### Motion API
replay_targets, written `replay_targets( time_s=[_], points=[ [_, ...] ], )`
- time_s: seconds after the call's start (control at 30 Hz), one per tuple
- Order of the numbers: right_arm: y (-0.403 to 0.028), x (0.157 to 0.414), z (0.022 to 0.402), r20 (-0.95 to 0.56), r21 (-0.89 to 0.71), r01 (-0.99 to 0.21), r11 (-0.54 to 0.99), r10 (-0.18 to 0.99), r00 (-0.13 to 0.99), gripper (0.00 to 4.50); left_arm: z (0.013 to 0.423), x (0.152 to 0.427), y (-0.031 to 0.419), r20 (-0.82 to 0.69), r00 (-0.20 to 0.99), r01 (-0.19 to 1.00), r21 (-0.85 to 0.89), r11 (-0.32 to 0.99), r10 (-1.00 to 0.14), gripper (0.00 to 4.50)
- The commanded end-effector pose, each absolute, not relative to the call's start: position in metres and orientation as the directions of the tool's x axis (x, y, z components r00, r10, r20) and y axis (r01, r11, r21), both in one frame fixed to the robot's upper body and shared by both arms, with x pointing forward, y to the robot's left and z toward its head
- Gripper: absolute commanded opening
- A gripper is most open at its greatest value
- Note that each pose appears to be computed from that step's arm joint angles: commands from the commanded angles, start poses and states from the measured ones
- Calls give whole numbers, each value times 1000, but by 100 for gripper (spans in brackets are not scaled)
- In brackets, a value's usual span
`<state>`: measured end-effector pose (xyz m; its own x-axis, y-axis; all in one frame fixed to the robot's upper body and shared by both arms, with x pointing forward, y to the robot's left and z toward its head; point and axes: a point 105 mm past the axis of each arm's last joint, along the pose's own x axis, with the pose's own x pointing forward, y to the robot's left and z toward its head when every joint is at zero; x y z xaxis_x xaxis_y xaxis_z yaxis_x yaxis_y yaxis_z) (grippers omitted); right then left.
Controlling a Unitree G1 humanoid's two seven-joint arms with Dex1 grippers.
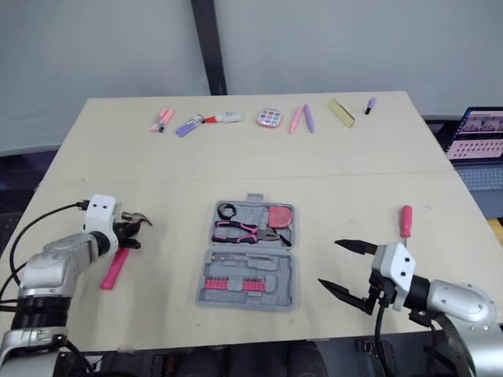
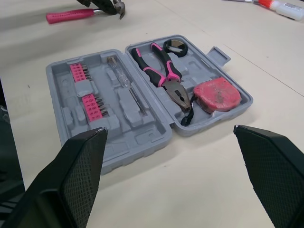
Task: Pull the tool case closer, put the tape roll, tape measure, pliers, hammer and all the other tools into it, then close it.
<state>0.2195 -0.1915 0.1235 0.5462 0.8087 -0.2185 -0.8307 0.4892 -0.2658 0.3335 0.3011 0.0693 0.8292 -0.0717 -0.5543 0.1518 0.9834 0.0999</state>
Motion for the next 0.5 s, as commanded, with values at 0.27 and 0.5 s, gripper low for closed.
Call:
replay_targets(
  time_s=[0.27,0.5],
  points=[
    [-191,228,133,-211,-306,-841,447,829,518,450,130,330,233,-570,675,660,182,729,-468,3],
    [-187,228,132,-220,-296,-861,414,848,483,450,143,315,178,-621,492,848,184,497,-610,3]
  ],
)
